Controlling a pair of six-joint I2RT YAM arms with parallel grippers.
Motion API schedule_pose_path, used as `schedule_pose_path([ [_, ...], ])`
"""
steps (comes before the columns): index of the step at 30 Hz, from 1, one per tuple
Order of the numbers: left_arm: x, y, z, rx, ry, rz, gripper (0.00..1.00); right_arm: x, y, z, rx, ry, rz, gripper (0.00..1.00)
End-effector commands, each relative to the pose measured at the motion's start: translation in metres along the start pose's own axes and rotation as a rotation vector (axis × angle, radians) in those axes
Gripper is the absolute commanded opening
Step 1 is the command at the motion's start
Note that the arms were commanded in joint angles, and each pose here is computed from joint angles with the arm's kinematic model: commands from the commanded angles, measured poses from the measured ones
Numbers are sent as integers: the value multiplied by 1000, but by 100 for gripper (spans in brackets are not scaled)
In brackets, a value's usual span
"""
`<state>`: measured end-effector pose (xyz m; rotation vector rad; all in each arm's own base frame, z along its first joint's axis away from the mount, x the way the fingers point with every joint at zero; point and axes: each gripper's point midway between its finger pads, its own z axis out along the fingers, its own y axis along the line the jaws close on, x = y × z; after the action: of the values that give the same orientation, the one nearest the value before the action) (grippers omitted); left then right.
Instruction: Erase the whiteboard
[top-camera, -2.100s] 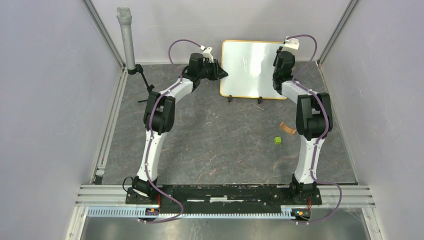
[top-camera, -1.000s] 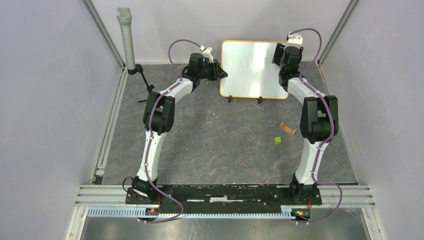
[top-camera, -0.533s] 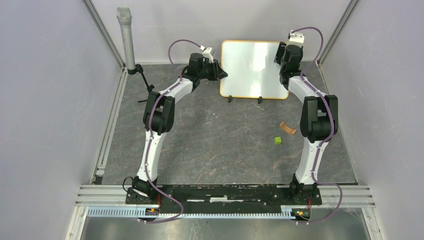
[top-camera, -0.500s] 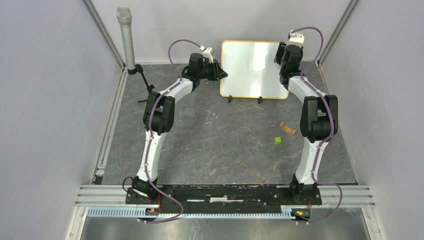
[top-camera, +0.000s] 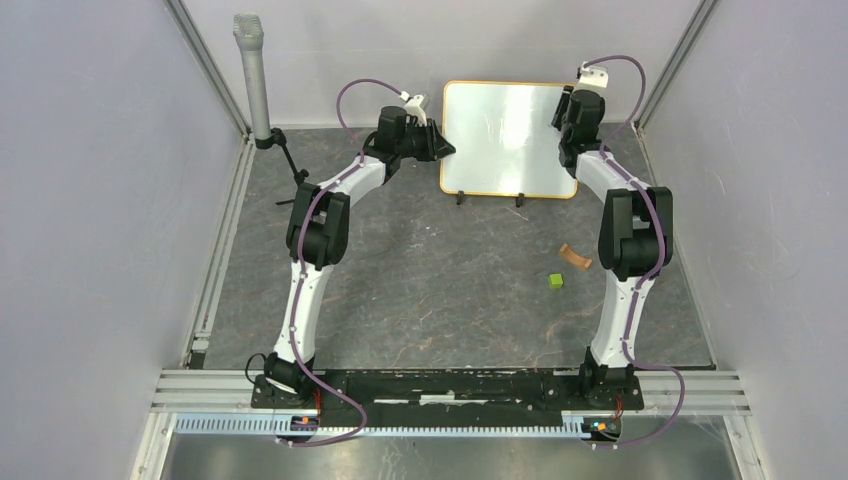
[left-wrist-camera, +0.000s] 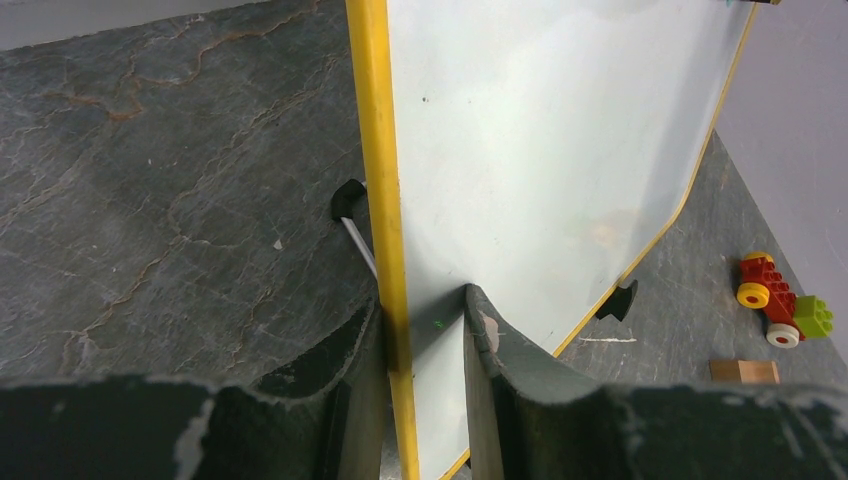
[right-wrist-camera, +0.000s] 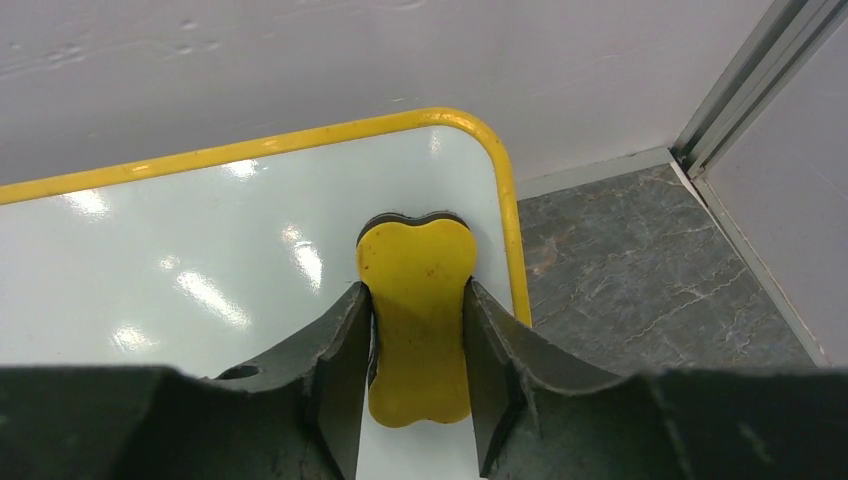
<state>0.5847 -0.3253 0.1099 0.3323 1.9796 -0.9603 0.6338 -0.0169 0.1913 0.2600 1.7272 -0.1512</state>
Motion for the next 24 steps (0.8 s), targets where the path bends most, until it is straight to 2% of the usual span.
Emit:
schedule_pose_path([
  [1, -10, 16, -4, -104, -33, 85, 2, -19, 4, 6, -17, -50, 31, 40],
  [8, -11, 16, -5, -105, -35, 85, 2, 0, 11, 1, -60, -7, 59, 36],
  [16, -13, 14, -4, -99, -39, 80, 2, 32, 59, -24, -163, 48, 24, 36],
  [24, -12, 17, -4, -108, -38, 82, 2, 20, 78, -32, -197, 14, 11, 36],
])
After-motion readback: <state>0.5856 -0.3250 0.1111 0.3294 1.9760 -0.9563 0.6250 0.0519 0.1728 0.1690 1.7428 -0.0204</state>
